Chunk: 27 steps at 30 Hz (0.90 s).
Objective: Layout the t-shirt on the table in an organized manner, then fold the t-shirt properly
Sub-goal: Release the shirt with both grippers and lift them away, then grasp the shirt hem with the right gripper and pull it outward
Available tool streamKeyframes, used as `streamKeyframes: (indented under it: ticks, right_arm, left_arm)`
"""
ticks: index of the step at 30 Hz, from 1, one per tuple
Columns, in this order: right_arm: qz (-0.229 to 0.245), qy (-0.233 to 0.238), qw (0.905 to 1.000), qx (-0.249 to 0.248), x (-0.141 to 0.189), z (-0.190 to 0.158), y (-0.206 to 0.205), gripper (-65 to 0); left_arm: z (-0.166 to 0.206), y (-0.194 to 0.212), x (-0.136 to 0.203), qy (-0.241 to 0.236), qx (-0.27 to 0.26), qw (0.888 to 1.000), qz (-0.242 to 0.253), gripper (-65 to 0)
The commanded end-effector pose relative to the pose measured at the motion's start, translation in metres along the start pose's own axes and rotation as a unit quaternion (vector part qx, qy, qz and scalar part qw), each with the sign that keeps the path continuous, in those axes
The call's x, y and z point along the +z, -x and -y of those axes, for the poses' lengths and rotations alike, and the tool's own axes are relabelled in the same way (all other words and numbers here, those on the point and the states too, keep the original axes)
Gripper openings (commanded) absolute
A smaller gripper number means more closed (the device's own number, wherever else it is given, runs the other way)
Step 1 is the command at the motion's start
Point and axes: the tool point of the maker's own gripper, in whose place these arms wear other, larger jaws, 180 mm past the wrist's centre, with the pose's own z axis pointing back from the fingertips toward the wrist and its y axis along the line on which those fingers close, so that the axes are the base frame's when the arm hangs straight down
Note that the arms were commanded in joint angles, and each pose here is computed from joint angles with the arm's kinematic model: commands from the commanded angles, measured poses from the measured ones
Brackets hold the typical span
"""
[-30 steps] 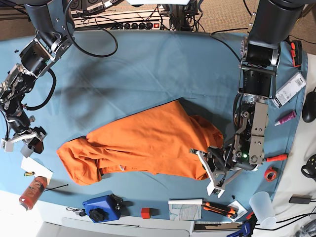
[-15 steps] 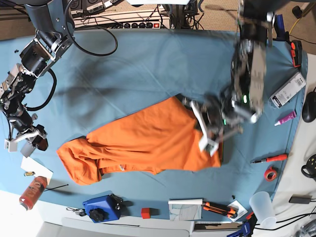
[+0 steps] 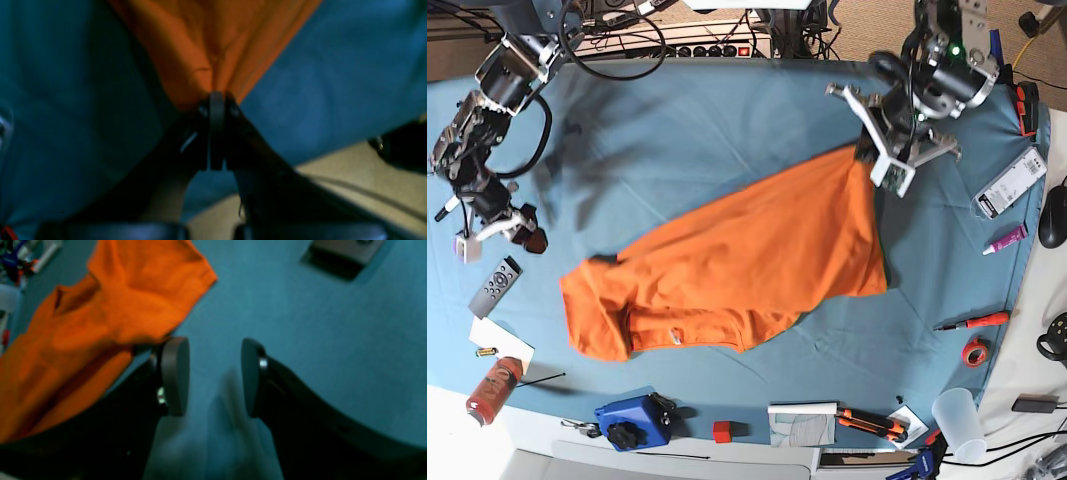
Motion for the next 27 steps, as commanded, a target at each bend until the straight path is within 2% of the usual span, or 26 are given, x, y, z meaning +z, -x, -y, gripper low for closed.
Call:
streamKeyframes:
  ticks: [1, 7, 12, 14, 19, 21, 25, 27]
  right_arm:
    - [0.038, -0.009, 0.9992, 0.011, 0.007, -0.003, -0.026, -39.2]
    - [0.062, -0.035, 0.9974, -0.005, 0.008, -0.013, -0.035, -39.2]
    - [0.046, -0.054, 0.9974, 0.015, -0.005, -0.03, -0.032, -39.2]
    - [0.042, -0.06, 0.9966, 0.038, -0.016, -0.042, -0.03, -39.2]
    - [0.023, -0.025, 0.9886, 0.147, -0.042, -0.052, -0.024, -39.2]
    - [0.019, -0.012, 0.9852, 0.17, -0.049, -0.055, -0.027, -39.2]
    - [0.009, -0.023, 0.9803, 0.196, -0.059, -0.071, -0.032, -39.3]
    - [-0.004, -0.003, 0.979, 0.204, -0.065, -0.069, -0.028, -39.3]
  left_arm:
    - [0.0, 0.0, 0.005, 0.001, -0.006, 1.0, 0.005, -65.0]
    - [0.004, 0.046, 0.013, 0.001, -0.006, 0.997, -0.072, -65.0]
    - [0.005, 0.063, 0.018, -0.006, -0.005, 0.995, -0.096, -65.0]
    - [0.002, 0.064, 0.018, -0.012, -0.008, 0.995, -0.097, -65.0]
    - [0.001, 0.064, 0.018, -0.015, -0.01, 0.995, -0.098, -65.0]
    - [0.001, 0.064, 0.018, -0.015, -0.01, 0.995, -0.098, -65.0]
    - [0.001, 0.062, 0.017, -0.015, -0.01, 0.996, -0.091, -65.0]
    - [0.001, 0.061, 0.017, -0.015, -0.01, 0.996, -0.089, -65.0]
